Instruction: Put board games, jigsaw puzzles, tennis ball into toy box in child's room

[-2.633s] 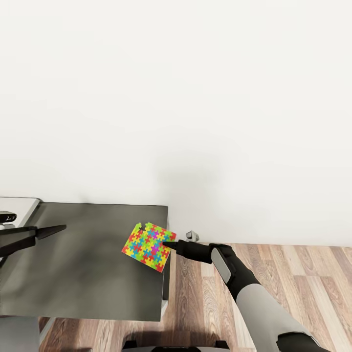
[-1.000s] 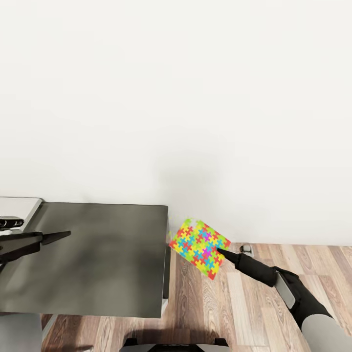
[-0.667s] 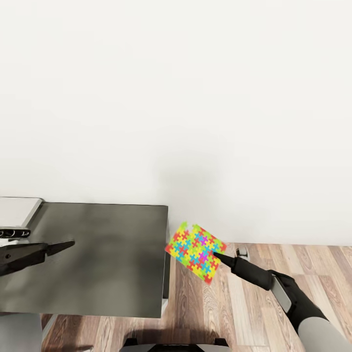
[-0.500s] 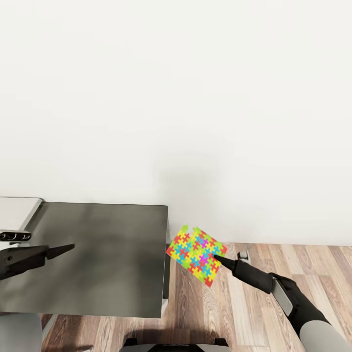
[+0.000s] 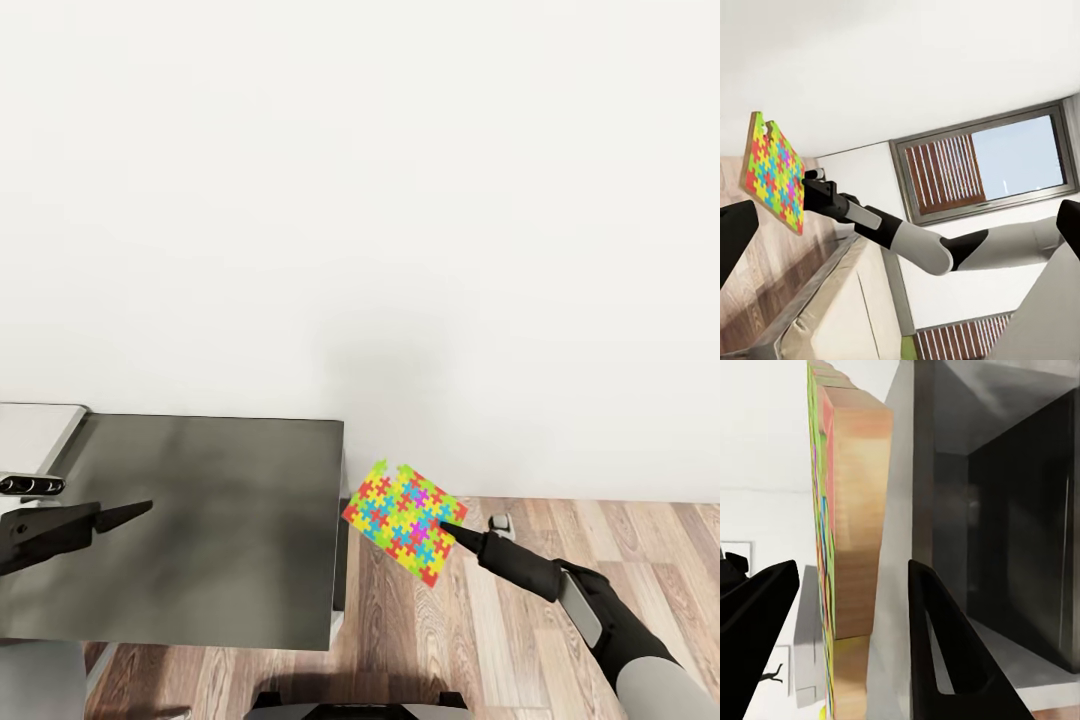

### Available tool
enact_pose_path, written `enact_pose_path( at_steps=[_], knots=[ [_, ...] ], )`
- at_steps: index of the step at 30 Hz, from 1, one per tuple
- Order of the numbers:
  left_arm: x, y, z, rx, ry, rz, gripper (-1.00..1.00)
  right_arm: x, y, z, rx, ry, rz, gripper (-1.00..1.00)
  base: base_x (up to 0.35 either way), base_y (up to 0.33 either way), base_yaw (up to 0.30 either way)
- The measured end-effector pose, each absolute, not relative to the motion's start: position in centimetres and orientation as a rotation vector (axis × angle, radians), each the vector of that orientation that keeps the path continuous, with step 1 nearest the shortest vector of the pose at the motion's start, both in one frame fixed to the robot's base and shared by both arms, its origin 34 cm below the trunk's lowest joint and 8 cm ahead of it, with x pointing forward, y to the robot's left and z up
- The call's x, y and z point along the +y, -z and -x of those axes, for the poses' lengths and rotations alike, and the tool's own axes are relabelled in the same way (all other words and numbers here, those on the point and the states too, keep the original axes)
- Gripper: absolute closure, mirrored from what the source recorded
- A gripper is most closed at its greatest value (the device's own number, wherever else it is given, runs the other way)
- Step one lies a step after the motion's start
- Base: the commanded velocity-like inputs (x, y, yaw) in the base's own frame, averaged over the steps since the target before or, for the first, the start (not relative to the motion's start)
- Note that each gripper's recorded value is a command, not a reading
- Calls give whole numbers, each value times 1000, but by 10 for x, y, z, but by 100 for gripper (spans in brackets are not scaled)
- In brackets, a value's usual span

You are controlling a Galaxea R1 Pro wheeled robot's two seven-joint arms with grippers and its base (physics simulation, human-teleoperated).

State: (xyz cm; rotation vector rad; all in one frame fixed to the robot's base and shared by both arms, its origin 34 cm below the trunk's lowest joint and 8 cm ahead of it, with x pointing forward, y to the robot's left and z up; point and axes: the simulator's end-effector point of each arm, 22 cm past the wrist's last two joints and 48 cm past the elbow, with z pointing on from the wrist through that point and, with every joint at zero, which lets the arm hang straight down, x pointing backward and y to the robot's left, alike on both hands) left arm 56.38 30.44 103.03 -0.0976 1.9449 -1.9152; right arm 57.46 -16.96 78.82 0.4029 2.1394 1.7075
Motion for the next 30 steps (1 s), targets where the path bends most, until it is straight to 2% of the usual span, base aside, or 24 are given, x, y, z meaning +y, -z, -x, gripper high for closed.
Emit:
enact_pose_path(
  at_steps=[30],
  knots=[
    [302, -1032, -563, 1941, 1922, 89, -100, -174, -792, -579, 2110, -1666, -345, 100, 0, 0, 0]
  ],
)
